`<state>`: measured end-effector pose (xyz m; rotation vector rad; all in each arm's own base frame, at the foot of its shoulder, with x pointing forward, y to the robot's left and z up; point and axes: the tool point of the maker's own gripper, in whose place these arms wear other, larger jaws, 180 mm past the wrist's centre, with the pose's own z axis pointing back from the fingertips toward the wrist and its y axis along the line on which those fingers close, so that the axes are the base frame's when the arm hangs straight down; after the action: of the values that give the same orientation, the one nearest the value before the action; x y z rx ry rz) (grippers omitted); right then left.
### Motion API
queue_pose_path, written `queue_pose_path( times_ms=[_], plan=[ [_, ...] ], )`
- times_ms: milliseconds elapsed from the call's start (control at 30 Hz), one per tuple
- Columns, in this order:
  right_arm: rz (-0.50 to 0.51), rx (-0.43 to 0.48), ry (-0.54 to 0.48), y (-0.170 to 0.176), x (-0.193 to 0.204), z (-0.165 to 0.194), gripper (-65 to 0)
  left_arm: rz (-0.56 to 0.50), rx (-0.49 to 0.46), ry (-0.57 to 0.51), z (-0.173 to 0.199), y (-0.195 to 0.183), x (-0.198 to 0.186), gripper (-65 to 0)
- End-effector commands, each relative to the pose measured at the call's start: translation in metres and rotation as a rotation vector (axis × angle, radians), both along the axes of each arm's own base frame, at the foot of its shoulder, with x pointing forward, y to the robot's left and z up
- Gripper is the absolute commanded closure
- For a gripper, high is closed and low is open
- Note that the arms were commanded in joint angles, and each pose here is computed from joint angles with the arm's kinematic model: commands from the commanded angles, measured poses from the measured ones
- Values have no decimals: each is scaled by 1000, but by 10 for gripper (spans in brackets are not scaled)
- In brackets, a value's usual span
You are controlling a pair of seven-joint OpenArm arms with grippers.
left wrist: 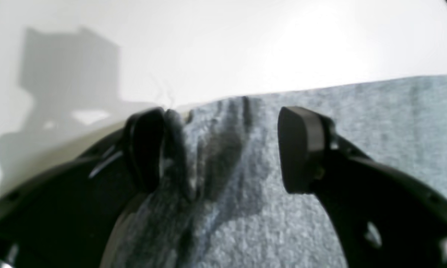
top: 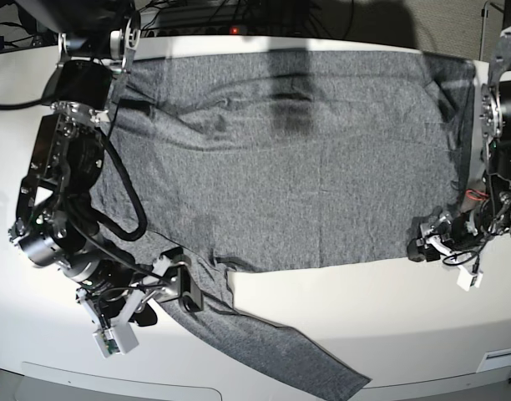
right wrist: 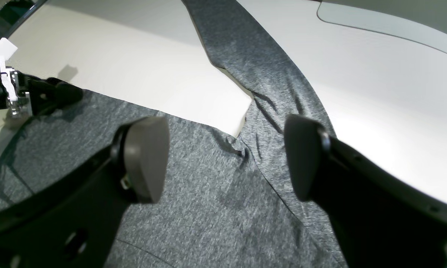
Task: Fold the T-shirt properly
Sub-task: 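Move both grippers to the shirt hem corners and grasp them, then hold the hem corners with both grippers and tighten the grip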
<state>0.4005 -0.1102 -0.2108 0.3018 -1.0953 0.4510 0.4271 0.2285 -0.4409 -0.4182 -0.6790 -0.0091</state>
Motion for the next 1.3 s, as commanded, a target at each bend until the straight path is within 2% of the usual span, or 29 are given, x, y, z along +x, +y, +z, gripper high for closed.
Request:
queue_pose_path(
  times_ms=[0,233,367,433,600,700,867,1033,1100,1267],
  plan=[
    [8,15,-65,1,5,20,-473,-34,17,64,-6,0,-10,-451],
    [7,13,-63,1,5,20,-473,-19,10,35,1,3,-2,-451],
    [7,5,-50,1,4,17,-473,12,6,-30,10,10,7,-436],
    [7,3,-48,0,4,17,-473,19,8,-42,12,12,9,-374],
    [5,1,-48,0,4,17,-472,41,15,-82,18,21,14,-93],
    [5,1,-48,0,4,17,-472,64,18,-123,25,30,18,-12],
    [-4,-11,-49,-2,5,16,-470,75,25,-136,28,36,19,0],
    [-143,-120,-80,-33,20,11,-470,79,18,-141,29,36,20,0],
    [-202,-128,-61,-47,29,3,-470,86,5,-150,31,35,22,0],
    [-257,-141,35,-74,59,-26,-470,87,2,-151,32,34,23,0]
  ],
)
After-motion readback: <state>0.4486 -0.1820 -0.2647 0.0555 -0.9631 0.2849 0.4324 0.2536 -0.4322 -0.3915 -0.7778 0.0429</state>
